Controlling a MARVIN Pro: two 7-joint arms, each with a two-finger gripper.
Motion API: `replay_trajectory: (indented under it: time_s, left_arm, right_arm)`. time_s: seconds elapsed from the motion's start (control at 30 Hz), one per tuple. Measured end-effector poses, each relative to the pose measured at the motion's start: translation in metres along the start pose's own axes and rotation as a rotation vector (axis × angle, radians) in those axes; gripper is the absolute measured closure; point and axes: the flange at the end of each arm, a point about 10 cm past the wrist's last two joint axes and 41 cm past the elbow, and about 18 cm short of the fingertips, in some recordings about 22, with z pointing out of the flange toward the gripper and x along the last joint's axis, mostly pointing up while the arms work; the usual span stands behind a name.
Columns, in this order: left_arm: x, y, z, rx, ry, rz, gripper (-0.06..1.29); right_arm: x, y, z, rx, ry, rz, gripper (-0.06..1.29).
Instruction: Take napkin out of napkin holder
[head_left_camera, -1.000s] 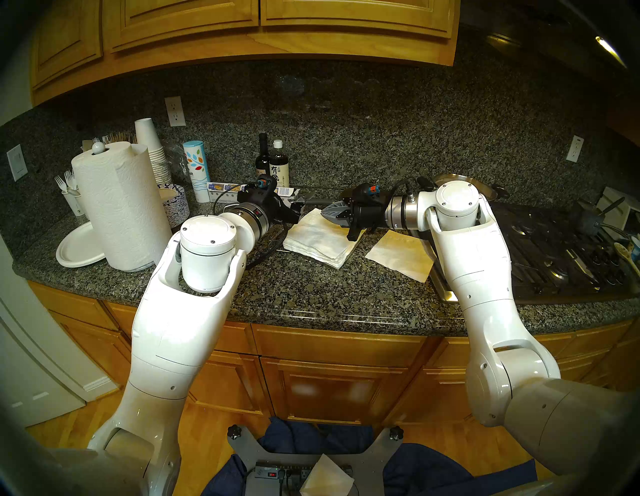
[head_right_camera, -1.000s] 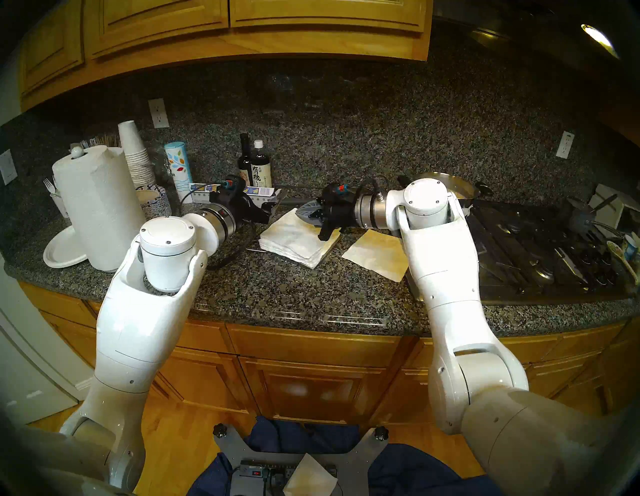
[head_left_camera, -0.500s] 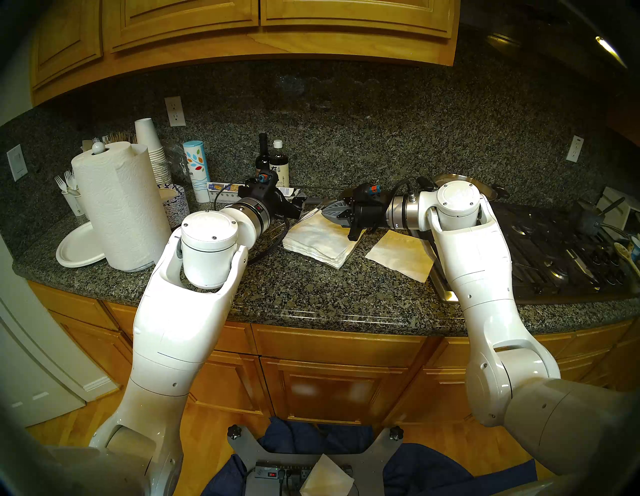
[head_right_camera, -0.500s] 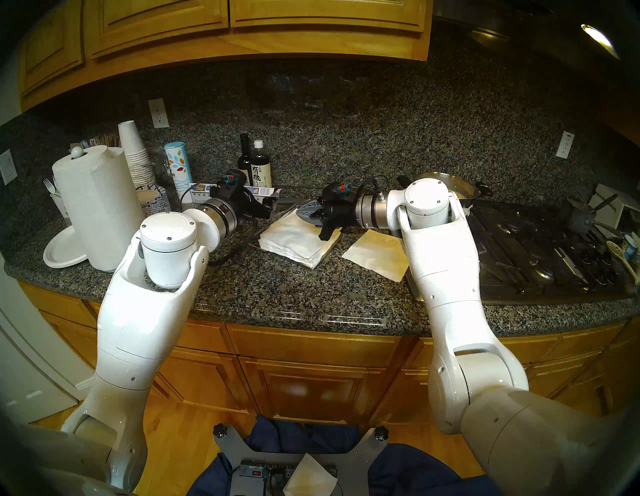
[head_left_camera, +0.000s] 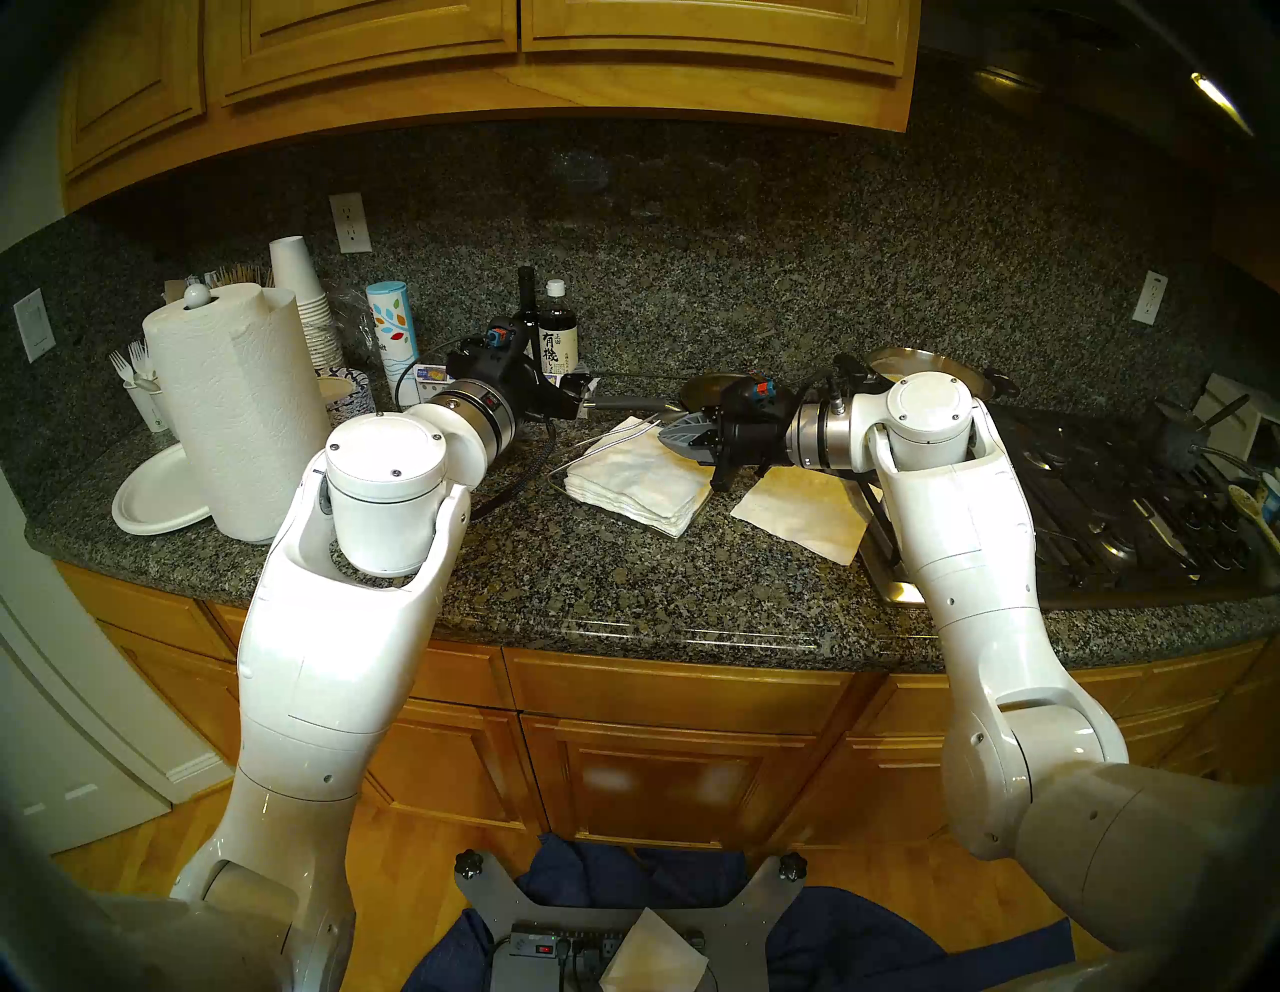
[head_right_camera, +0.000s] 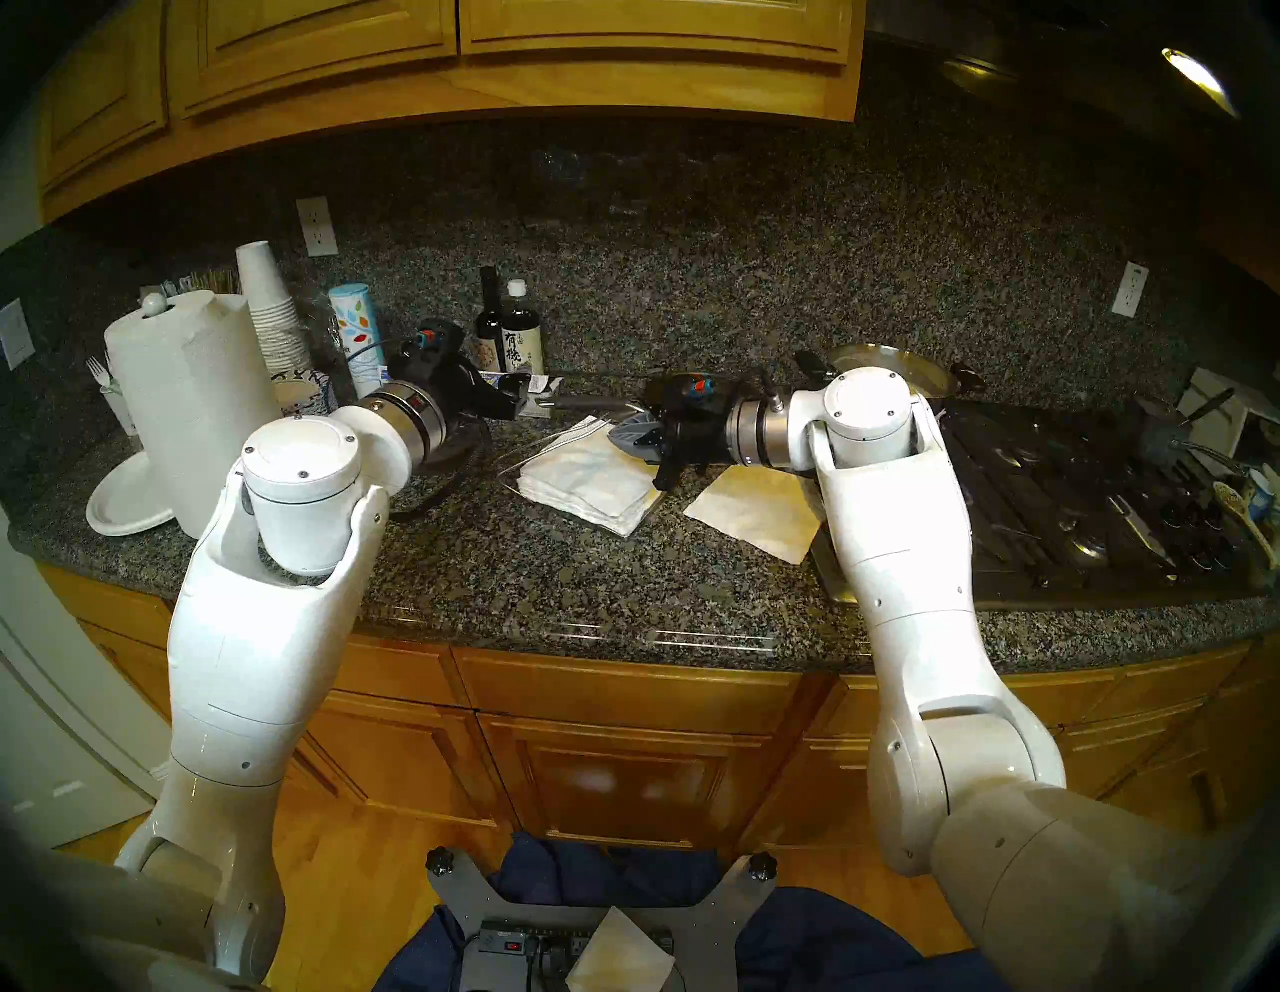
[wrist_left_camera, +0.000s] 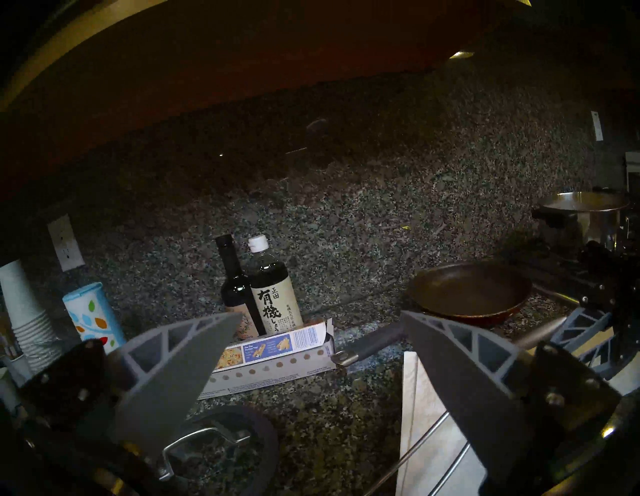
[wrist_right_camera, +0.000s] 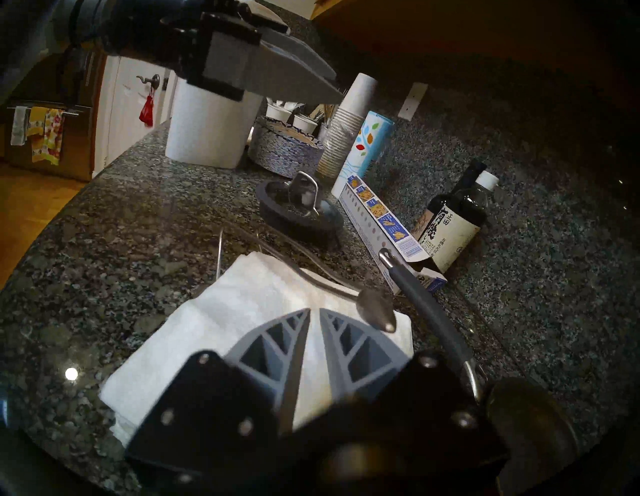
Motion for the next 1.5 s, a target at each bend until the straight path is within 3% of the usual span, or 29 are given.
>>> replay_trajectory:
  time_s: [0.5, 1.2, 1.5]
  left_arm:
    - [0.000, -0.003, -0.004, 0.003, 0.002, -0.005, -0.02]
    - [-0.017, 0.006, -0.008, -0.120, -0.088, 0.026, -0.02]
    - [-0.022, 0.006, -0.010, -0.138, -0.104, 0.036, -0.02]
  right_arm:
    - [0.001, -0.002, -0.028, -0.056, -0.018, -0.003, 1.02]
    - [0.021, 0.013, -0.091, -0.209, -0.031, -0.054, 1.00]
    - [0.023, 0.017, -0.116, -0.271, -0.043, -0.055, 0.85]
